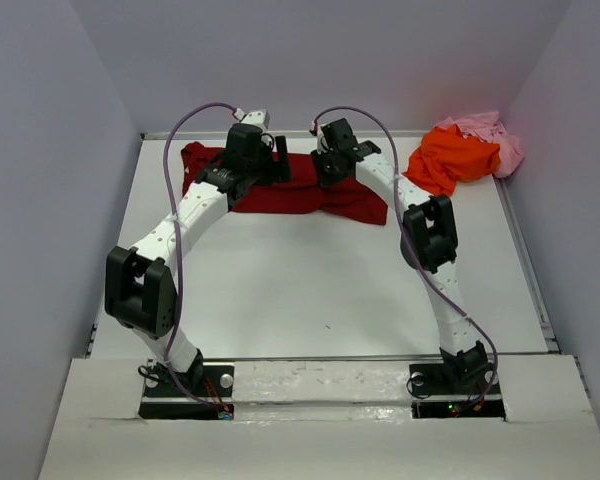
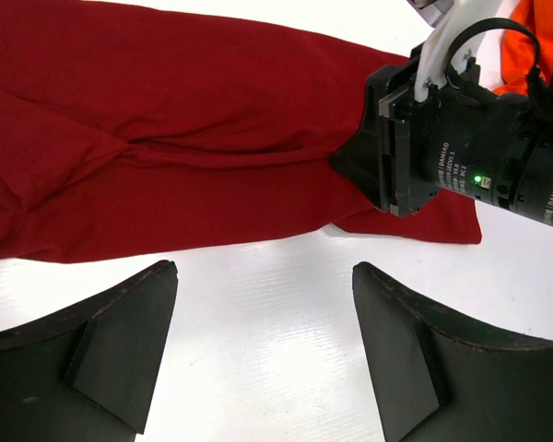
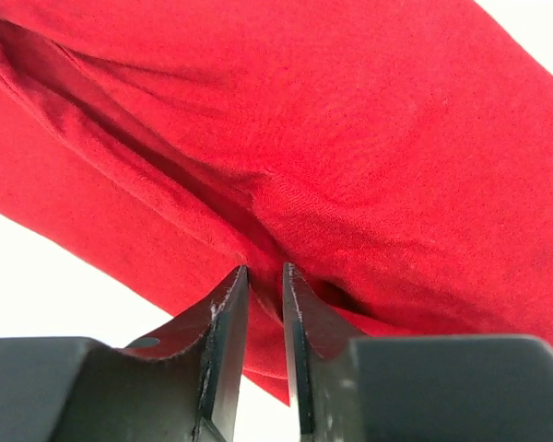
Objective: Fold and stack the t-shirts
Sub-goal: Fold the other side of the tshirt into a rectangle
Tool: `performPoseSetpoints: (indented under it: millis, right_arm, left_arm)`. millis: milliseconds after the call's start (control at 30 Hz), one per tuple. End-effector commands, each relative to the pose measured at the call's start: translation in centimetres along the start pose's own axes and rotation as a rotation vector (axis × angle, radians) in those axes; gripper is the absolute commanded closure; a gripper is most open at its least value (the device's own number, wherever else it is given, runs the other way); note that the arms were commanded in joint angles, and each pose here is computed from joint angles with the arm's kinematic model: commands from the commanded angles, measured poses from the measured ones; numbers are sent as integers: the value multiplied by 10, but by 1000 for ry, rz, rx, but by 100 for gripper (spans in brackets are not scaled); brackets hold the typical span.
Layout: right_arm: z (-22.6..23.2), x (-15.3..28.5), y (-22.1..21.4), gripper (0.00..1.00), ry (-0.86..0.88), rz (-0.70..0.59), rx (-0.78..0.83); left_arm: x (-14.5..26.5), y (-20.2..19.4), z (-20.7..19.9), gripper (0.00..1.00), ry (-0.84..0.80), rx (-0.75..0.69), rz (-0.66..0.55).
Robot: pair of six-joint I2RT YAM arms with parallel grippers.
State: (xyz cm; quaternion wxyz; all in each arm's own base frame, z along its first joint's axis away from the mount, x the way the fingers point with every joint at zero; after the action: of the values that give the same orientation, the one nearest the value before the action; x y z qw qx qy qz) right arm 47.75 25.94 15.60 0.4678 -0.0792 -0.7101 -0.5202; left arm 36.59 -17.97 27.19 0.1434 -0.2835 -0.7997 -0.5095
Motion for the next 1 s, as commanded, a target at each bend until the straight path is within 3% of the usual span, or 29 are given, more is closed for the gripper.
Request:
performPoseSetpoints:
  millis: [0,100,167,200,233,300,367,967]
  right_arm:
    - [4,-4,-2,70,-3,12,20]
    - [4,-5,-2,67,4,11,20]
    - [5,-5,-2,71,11,12,18]
    - [5,-5,-2,78,14,10,18]
    - [5,-5,-2,78,14,10,17]
    - [5,-3,-1,94,13,7,17]
    - [4,-4,-1,100,3,6,22]
    - [-14,-26,13,100,-174,-34,32]
  left_arm:
    - [1,5,-6,14,-49,-1,3]
    - [0,4,-7,14,-56,-2,9]
    - [0,3,-7,14,-59,-1,13]
    - [0,3,-7,14,-60,-1,14]
    - [-1,2,-7,14,-59,-3,17]
    - [-1,2,-7,14,-61,-3,20]
    - [-2,2,-7,14,-64,-1,24]
    - [-4,-2,-9,14,-85,0,48]
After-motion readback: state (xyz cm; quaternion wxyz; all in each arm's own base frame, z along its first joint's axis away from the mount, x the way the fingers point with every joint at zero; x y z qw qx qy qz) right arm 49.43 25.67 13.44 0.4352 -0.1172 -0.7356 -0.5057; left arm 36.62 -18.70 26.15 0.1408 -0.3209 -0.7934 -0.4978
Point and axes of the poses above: each gripper's point midway between its finger pads, its own x axis back along the fingers, its own z axis along the line the jaws close on, y = z × x, the point moved 9 cm from there along x, back along the fingers, and after that the axes turned 11 degrees about x, right-handed, at the moved point
